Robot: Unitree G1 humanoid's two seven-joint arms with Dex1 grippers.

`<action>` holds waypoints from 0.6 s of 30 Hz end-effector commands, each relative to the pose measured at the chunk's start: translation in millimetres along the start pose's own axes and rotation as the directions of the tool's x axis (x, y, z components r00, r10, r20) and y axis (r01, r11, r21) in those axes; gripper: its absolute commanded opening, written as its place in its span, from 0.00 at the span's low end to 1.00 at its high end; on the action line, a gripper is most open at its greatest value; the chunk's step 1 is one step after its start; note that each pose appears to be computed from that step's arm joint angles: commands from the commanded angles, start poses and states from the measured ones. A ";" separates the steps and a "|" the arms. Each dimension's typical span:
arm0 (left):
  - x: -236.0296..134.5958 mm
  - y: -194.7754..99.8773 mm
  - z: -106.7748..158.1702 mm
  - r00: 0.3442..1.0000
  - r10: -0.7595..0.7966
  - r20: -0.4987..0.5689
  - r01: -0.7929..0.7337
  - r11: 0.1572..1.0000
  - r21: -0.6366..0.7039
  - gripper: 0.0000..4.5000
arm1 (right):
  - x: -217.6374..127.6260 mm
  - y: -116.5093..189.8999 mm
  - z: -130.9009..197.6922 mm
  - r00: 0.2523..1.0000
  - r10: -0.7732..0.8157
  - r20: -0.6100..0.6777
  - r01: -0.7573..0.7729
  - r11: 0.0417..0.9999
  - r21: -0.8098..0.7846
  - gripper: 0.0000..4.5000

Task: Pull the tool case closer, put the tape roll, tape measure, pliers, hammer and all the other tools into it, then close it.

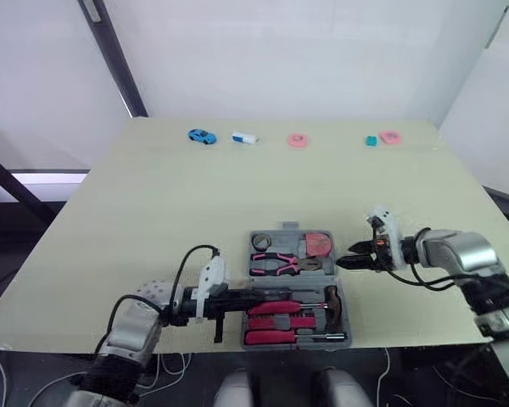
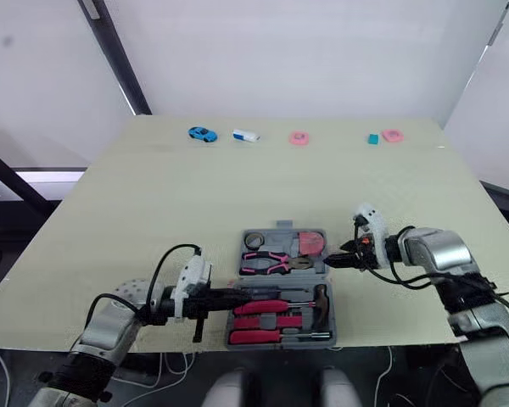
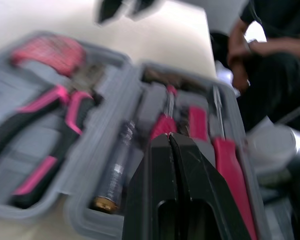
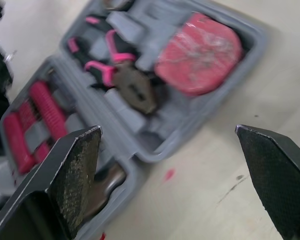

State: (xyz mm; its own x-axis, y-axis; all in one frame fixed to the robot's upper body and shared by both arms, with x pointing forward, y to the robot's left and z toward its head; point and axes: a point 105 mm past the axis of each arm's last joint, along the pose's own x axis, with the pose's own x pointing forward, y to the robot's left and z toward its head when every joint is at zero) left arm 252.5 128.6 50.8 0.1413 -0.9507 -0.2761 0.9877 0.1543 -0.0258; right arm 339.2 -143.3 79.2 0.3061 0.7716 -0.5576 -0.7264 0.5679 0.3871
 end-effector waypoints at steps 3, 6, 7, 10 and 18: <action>6.4 -1.4 -7.0 0.999 -0.031 -0.030 0.032 0.998 0.047 0.02 | 12.4 -8.4 6.1 0.999 0.017 -0.037 -0.016 1.000 0.027 1.00; 7.1 -2.8 -17.9 0.997 -0.033 -0.064 0.036 0.998 0.042 0.02 | 21.5 -8.1 6.2 0.998 0.041 -0.052 -0.039 0.998 0.039 1.00; 7.4 -3.5 -22.9 0.996 -0.033 -0.078 0.036 0.999 0.037 0.02 | 25.2 -6.7 6.7 0.997 0.055 -0.053 -0.052 0.998 0.043 1.00; 8.2 -4.8 -33.0 0.994 -0.031 -0.107 0.034 0.999 0.030 0.02 | 32.1 -2.0 9.1 0.995 0.092 -0.049 -0.089 0.995 0.051 1.00; 10.3 -9.0 -43.7 0.991 -0.041 -0.131 0.045 0.999 0.029 0.02 | 38.5 6.4 12.2 0.990 0.142 -0.017 -0.141 0.987 0.081 1.00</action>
State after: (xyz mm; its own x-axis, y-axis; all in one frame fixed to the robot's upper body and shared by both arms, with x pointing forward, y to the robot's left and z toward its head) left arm 248.9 127.8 22.3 0.1083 -0.9311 -0.3483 0.9941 0.1042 0.0307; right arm 354.6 -115.0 60.4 0.2061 0.8017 -0.5611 -0.6963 0.5230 0.4915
